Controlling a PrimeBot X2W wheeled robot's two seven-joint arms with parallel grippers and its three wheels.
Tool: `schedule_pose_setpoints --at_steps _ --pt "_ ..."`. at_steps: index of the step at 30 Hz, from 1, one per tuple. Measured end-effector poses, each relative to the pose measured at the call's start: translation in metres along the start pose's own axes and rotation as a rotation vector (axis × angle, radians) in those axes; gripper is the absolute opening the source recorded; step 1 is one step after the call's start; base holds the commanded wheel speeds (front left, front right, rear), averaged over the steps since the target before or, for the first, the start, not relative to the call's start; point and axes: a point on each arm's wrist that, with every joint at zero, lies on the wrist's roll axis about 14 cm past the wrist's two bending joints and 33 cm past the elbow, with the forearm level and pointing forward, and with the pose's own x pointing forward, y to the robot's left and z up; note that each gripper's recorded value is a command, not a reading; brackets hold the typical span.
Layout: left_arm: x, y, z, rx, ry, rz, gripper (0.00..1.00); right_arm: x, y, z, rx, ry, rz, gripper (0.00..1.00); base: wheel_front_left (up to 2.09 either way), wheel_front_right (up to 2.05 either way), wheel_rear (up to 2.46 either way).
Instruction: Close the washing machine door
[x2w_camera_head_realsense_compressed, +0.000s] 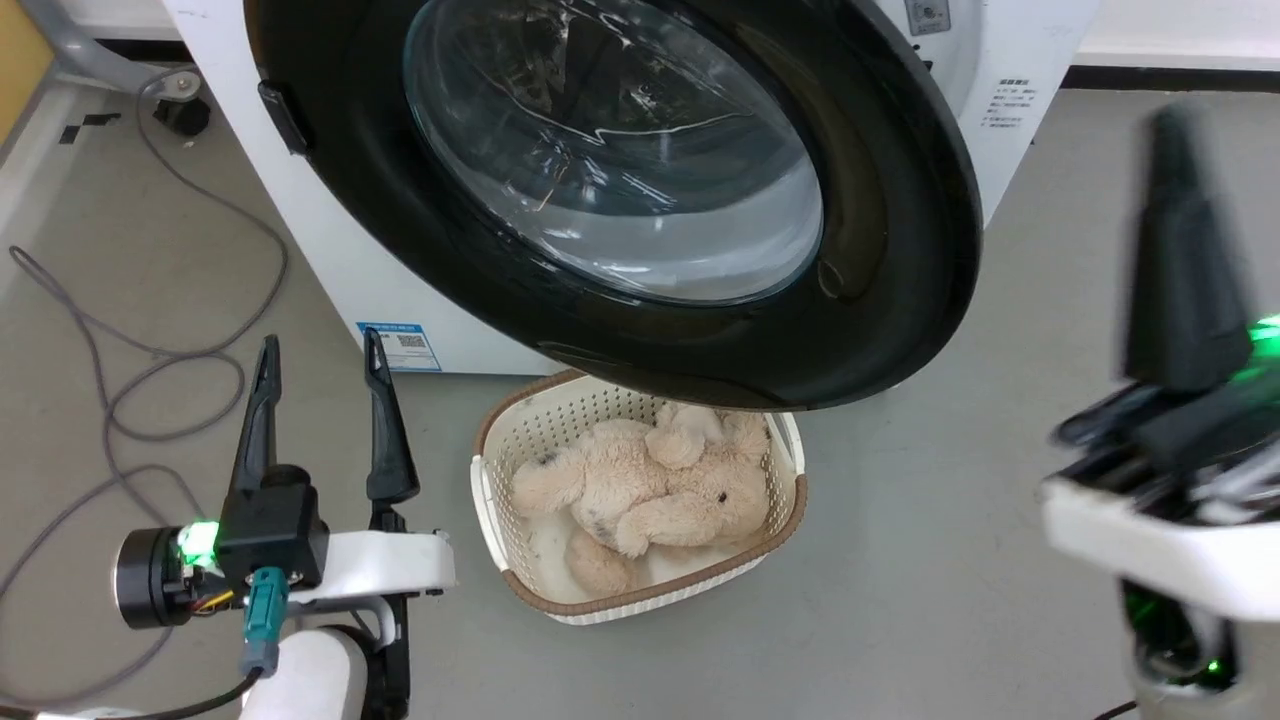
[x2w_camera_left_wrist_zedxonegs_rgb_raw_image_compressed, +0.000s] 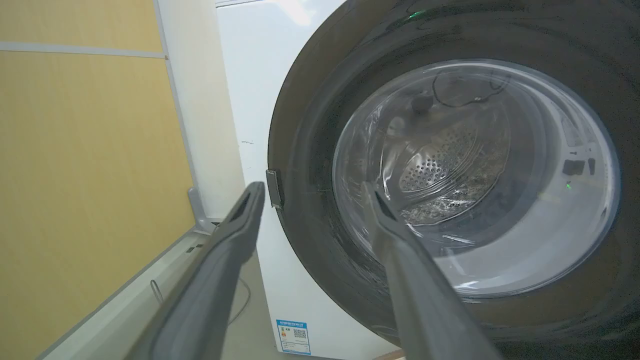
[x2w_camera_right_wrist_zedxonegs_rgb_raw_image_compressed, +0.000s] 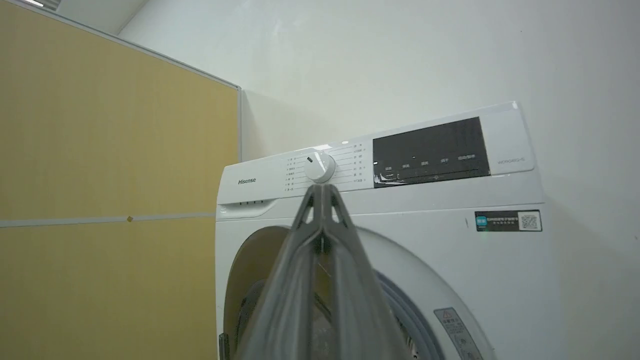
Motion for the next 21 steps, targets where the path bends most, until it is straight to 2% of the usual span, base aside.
schedule_pose_setpoints --at_steps 5,7,12,16,21 --pt "-0.002 -0.001 -0.007 -0.011 0.018 0.006 1.00 -0.013 0.027 -0.045 0.016 0.162 0.141 0.00 0.00 0.00 0.00" --pt "-0.001 -0.001 -0.010 -0.010 0.026 0.004 1.00 -0.025 0.030 -0.068 -0.010 0.247 0.185 0.00 0.00 0.00 0.00" --pt "0.005 -0.007 -0.021 -0.025 0.044 0.001 1.00 -0.054 0.012 -0.122 -0.055 0.441 0.195 0.00 0.00 0.00 0.00" --pt "0.014 -0.013 -0.029 -0.036 0.049 -0.007 1.00 -0.075 -0.017 -0.161 -0.101 0.574 0.158 0.00 0.00 0.00 0.00" --pt "0.023 -0.018 -0.045 -0.043 0.072 -0.009 1.00 -0.078 -0.043 -0.195 -0.135 0.647 0.135 0.00 0.00 0.00 0.00"
